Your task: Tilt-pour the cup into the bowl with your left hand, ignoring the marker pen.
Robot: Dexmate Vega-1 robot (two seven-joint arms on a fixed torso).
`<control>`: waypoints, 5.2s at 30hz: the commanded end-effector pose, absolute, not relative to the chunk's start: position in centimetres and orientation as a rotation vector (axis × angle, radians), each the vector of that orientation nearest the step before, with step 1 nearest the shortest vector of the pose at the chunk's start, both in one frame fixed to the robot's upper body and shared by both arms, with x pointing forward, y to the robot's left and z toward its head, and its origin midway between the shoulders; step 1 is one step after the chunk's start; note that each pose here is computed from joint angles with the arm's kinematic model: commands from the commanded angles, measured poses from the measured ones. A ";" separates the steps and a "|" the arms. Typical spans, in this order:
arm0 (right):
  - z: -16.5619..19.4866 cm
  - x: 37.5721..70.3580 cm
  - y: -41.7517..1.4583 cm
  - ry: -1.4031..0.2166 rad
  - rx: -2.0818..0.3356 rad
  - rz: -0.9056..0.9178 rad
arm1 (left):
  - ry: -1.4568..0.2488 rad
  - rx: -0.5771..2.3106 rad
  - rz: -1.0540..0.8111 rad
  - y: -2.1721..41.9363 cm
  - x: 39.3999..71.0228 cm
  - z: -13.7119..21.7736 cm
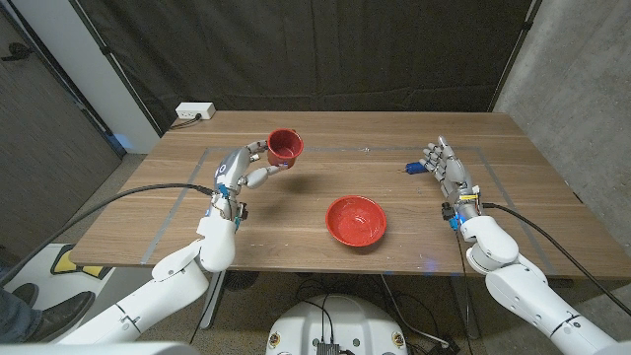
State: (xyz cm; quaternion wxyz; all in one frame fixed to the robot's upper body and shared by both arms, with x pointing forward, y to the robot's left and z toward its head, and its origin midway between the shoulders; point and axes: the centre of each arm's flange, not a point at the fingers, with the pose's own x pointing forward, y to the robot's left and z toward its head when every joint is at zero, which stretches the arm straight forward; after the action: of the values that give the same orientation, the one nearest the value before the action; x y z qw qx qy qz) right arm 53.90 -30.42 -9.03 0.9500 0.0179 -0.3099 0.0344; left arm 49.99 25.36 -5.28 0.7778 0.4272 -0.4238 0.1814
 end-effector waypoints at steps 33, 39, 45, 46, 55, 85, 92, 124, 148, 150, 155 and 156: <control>-7.3 53.5 -31.2 -0.703 0.026 0.090 | -1.179 1.220 0.292 20.2 46.8 -4.2; -7.0 53.8 -30.9 -0.705 0.026 0.098 | -1.216 1.264 0.311 20.1 46.2 -4.2; -6.7 54.2 -30.5 -0.709 0.026 0.109 | -1.257 1.305 0.313 19.8 46.0 -4.0; -6.7 54.3 -30.4 -0.709 0.027 0.112 | -1.270 1.311 0.306 19.7 45.9 -4.0; -6.8 54.3 -30.4 -0.709 0.032 0.107 | -1.347 1.349 0.320 19.3 45.4 -4.2; -6.5 53.9 -29.1 -0.698 0.006 0.131 | -1.496 1.517 0.330 18.6 44.1 -5.6; -6.6 54.1 -28.7 -0.685 0.003 0.143 | -1.539 1.567 0.369 18.7 43.9 -5.7; -8.1 54.2 -29.6 -0.706 0.050 0.129 | -1.696 1.846 0.333 15.0 44.0 -5.1; -8.9 54.0 -30.9 -0.697 0.060 0.120 | -1.737 1.875 0.357 13.5 43.9 -4.7; -8.8 54.1 -30.9 -0.695 0.059 0.121 | -1.735 1.875 0.362 13.5 43.9 -4.7; -8.7 54.3 -30.8 -0.690 0.054 0.127 | -1.718 1.869 0.373 13.6 44.0 -4.8; -8.7 54.4 -30.8 -0.690 0.054 0.128 | -1.712 1.864 0.375 13.7 44.0 -4.8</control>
State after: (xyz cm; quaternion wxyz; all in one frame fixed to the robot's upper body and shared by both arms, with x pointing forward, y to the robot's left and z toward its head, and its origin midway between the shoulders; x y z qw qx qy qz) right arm 54.05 -30.65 -8.75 0.9376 0.0285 -0.3413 0.0606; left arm 43.80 13.71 -4.73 0.2796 0.6972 -0.6465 0.1334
